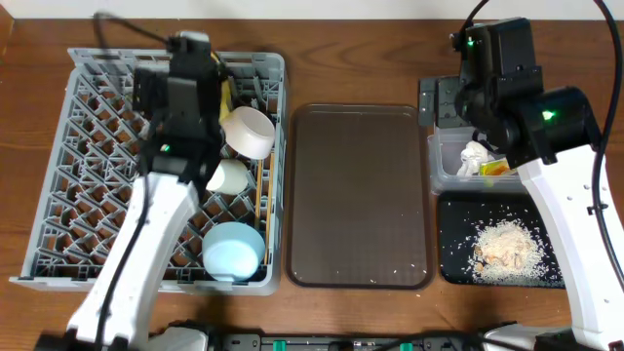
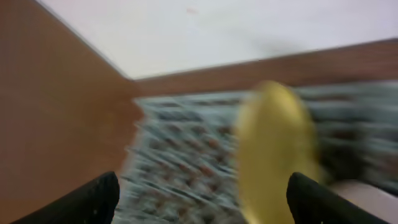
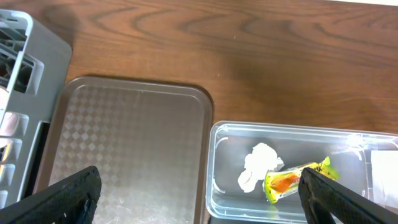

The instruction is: Sort waste into correct bins and load items into the dishwasher

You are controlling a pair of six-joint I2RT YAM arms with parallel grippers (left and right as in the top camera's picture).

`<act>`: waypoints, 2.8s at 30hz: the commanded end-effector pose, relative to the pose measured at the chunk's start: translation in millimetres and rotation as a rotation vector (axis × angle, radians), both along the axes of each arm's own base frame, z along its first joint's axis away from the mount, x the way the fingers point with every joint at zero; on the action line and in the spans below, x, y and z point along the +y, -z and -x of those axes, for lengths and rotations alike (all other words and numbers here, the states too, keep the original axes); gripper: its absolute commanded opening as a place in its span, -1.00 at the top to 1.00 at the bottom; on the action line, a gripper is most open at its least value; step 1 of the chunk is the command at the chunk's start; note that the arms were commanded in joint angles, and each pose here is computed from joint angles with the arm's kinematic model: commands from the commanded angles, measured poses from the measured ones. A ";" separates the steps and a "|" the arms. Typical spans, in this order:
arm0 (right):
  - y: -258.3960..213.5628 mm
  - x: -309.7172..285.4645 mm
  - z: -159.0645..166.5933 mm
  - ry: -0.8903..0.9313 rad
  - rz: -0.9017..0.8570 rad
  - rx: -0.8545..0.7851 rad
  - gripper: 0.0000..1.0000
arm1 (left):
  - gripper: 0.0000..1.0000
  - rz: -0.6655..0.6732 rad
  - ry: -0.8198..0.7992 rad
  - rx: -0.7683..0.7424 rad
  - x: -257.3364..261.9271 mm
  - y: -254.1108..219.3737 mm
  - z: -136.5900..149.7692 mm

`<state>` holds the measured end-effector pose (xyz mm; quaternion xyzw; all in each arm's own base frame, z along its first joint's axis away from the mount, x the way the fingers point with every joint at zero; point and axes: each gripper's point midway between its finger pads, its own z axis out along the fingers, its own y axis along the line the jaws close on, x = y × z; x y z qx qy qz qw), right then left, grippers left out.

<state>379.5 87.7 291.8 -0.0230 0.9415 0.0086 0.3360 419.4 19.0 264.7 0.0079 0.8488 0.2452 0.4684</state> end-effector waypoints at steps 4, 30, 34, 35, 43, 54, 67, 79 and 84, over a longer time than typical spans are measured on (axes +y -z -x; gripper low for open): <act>-1.5 -4.1 -0.7 0.001 0.016 -0.006 -0.98 | -0.74 0.528 0.134 -0.032 -58.7 -7.1 28.2; -1.5 -4.0 -0.7 0.001 0.016 -0.005 -0.98 | -0.93 0.519 0.117 0.031 -56.8 5.3 38.1; -12.0 -7.1 9.6 0.001 0.008 -0.031 -0.98 | -0.93 0.519 0.117 0.032 -56.8 5.4 38.1; -19.2 -8.2 13.3 0.001 0.002 -0.051 -0.99 | -0.93 0.519 0.117 0.031 -56.8 5.3 38.1; -100.5 -32.8 70.0 0.006 -0.007 -0.296 -0.99 | -0.94 0.519 0.117 0.031 -56.8 5.3 38.1; -166.4 -76.4 171.6 0.029 -0.005 -0.700 -0.99 | -0.94 0.519 0.117 0.031 -56.8 5.3 38.1; -69.2 -68.7 198.7 -0.037 -0.150 -1.184 -0.98 | -0.94 0.519 0.117 0.031 -56.8 5.3 38.1; 46.1 -59.8 145.0 -0.051 -0.212 -1.098 -0.99 | -0.94 0.519 0.117 0.031 -56.8 5.3 38.1; 90.9 -62.1 135.5 -0.025 -0.199 -0.976 -0.99 | -0.95 0.519 0.117 0.031 -56.8 5.3 38.1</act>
